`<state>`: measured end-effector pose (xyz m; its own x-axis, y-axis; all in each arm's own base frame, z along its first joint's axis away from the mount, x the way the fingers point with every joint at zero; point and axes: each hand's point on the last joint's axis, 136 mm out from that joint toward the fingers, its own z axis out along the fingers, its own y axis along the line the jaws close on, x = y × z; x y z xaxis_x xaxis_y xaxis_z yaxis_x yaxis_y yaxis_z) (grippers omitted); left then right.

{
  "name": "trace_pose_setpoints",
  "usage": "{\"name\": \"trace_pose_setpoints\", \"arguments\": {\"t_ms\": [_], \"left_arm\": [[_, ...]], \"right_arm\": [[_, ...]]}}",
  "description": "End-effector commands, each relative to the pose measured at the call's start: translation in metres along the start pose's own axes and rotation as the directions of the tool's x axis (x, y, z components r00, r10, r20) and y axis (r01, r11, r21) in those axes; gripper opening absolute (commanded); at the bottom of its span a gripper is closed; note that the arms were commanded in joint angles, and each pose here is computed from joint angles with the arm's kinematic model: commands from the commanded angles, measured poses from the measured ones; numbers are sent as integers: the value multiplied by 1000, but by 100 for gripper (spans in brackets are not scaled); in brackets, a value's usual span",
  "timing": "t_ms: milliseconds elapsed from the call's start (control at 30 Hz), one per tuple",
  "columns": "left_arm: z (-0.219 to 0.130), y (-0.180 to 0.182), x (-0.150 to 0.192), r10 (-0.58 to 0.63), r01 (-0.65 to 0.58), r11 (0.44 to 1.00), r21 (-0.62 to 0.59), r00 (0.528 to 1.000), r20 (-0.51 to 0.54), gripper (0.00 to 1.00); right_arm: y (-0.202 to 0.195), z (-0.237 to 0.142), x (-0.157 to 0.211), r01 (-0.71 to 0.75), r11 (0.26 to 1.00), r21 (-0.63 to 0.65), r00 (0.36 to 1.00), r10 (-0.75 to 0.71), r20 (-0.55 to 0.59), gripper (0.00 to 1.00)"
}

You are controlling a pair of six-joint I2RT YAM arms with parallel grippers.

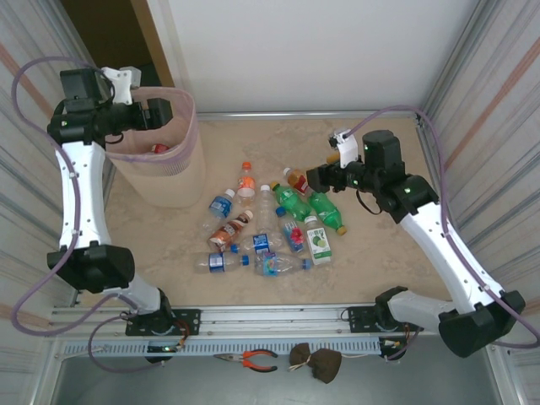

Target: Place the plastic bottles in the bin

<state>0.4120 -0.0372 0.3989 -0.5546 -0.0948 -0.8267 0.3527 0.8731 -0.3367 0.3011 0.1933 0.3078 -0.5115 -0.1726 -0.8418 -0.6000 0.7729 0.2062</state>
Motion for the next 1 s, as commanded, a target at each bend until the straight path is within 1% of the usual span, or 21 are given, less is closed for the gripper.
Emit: {"name": "trace_pose_setpoints", "arguments": {"t_ms": [0,167,333,467,667,833,967], "left_arm": [[-21,-37,-21,-13,-6,988,152,992,124,84],[-30,-63,-19,-20,-19,975,221,984,177,84],[-25,-91,-7,7,-56,959,279,985,171,84],[-15,-106,4,21,-65,950,305,989,147,84],[-1,-127,20,53,-87,937,338,993,108,84],[9,-133,30,59,-83,935,344,995,81,84],[11,-135,34,70,-91,936,339,995,74,84]], "right_arm": [[-21,14,36,-1,997,75,992,10,-127,76],[-50,33,82,-52,988,146,961,89,-261,73],[-76,45,129,-88,972,219,912,168,-376,70],[-86,58,158,-89,969,230,870,188,-456,70],[-100,76,181,-91,962,258,825,218,-521,72],[-114,89,196,-86,954,288,786,242,-569,74],[-119,100,200,-89,952,292,769,252,-587,76]]}}
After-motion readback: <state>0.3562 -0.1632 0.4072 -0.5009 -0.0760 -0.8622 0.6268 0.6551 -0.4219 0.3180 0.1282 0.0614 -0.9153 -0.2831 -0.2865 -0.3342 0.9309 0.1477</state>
